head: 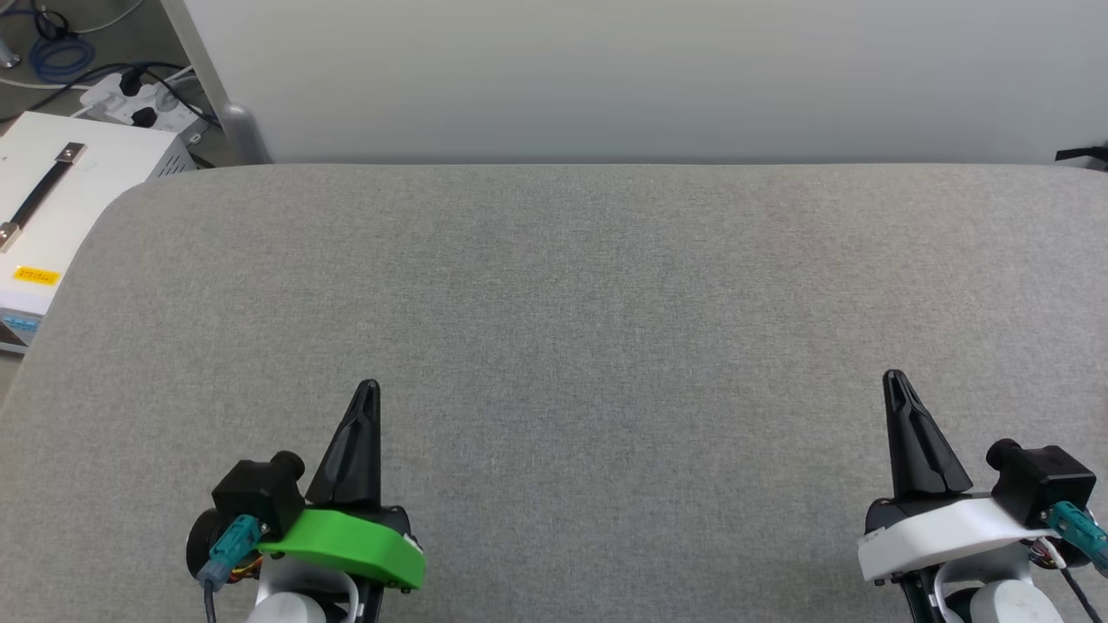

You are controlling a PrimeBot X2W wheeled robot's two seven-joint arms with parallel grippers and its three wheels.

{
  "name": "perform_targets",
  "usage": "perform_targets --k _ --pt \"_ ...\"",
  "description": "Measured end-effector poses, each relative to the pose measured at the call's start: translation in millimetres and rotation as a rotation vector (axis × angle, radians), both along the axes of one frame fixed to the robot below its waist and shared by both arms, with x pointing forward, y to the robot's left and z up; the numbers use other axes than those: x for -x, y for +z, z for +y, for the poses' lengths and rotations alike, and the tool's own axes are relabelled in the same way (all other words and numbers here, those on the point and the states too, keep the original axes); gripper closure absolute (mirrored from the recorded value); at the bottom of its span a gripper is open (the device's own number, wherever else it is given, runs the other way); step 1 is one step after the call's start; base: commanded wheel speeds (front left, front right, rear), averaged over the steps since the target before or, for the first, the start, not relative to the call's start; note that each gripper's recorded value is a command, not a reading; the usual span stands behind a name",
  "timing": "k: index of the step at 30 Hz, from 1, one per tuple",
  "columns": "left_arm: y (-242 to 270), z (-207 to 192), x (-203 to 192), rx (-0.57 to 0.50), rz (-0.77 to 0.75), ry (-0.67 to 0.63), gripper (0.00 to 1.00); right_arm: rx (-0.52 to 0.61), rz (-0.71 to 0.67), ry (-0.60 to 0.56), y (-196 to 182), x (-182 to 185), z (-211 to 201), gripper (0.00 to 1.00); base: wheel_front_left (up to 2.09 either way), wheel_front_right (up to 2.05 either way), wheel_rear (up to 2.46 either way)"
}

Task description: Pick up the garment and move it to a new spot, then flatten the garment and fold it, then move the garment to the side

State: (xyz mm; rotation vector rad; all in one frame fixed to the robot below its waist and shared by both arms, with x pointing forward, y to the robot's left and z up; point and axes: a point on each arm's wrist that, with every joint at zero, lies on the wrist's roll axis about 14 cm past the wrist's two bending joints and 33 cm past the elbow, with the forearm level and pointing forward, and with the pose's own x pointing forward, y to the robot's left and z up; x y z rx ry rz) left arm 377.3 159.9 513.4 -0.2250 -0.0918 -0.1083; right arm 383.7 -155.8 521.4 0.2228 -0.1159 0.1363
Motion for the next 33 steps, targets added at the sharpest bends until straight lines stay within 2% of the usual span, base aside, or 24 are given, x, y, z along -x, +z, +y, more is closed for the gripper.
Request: perform_targets --k 33 --pt "7.3 2.5 -1.5 -0.086 0.014 0.017 1.0 0.08 0.023 0.008 3.4 2.0 0.7 1.0 0.0 0.0 0.0"
